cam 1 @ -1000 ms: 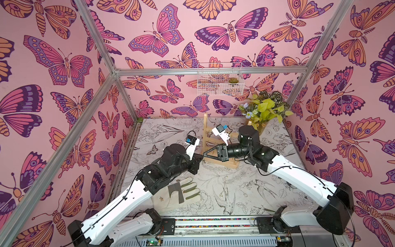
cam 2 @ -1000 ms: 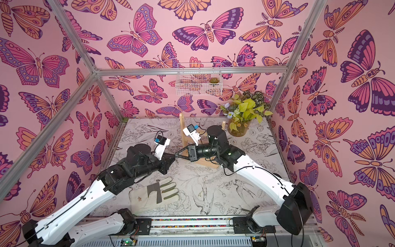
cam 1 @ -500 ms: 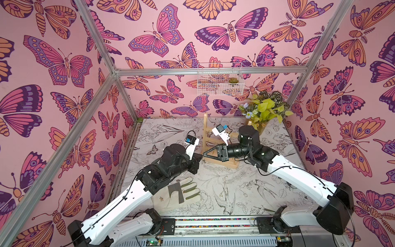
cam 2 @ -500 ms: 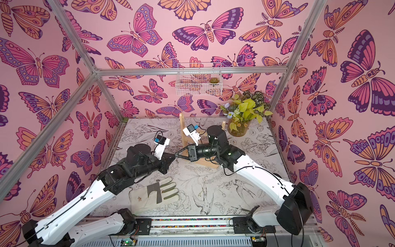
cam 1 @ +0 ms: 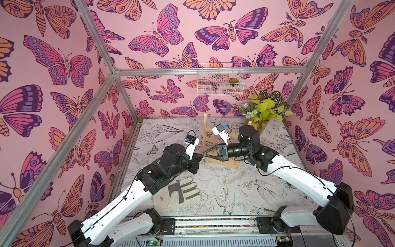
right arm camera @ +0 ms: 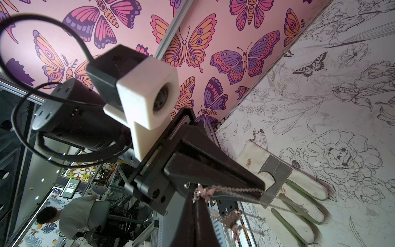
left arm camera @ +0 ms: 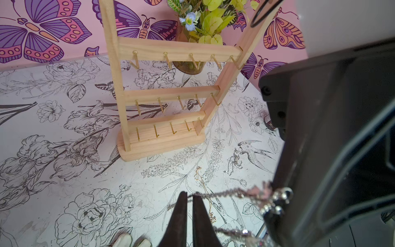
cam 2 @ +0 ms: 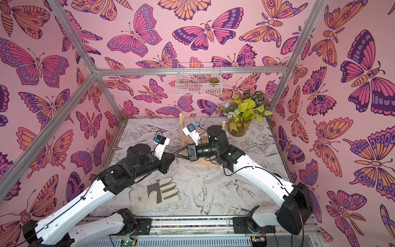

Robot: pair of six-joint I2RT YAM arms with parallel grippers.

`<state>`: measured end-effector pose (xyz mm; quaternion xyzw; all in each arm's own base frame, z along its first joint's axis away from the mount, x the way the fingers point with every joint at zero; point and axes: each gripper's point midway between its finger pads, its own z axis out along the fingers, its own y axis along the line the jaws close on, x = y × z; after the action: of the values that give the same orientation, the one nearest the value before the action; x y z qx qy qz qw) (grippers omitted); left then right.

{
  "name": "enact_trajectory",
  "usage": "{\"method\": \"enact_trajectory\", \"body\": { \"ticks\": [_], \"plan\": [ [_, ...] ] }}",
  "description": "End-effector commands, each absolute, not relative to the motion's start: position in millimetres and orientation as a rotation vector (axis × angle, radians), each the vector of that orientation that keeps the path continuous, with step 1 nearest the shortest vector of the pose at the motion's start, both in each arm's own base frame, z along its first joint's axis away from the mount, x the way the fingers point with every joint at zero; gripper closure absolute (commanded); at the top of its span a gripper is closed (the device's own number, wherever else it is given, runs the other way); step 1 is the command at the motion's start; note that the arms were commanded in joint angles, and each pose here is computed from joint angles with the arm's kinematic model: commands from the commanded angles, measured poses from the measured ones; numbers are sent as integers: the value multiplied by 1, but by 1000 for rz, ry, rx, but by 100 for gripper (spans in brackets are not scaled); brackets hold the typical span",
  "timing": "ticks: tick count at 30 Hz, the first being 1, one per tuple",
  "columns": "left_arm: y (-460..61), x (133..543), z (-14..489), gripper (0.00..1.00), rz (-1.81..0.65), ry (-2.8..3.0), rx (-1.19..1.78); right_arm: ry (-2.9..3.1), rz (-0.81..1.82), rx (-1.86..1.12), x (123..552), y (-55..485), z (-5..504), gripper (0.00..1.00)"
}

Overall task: Hang the necklace on the jewelry display stand
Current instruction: Adjust the necklace.

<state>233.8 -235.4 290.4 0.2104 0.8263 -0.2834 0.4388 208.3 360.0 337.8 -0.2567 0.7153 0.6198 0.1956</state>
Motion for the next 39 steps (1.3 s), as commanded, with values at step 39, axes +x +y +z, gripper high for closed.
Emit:
{"method": "enact_trajectory", "body": {
  "ticks": [39],
  "plan": [
    [-238,230,297,86,-784,1981,484,1965,1754,-757,207,371,351,100]
  ]
}}
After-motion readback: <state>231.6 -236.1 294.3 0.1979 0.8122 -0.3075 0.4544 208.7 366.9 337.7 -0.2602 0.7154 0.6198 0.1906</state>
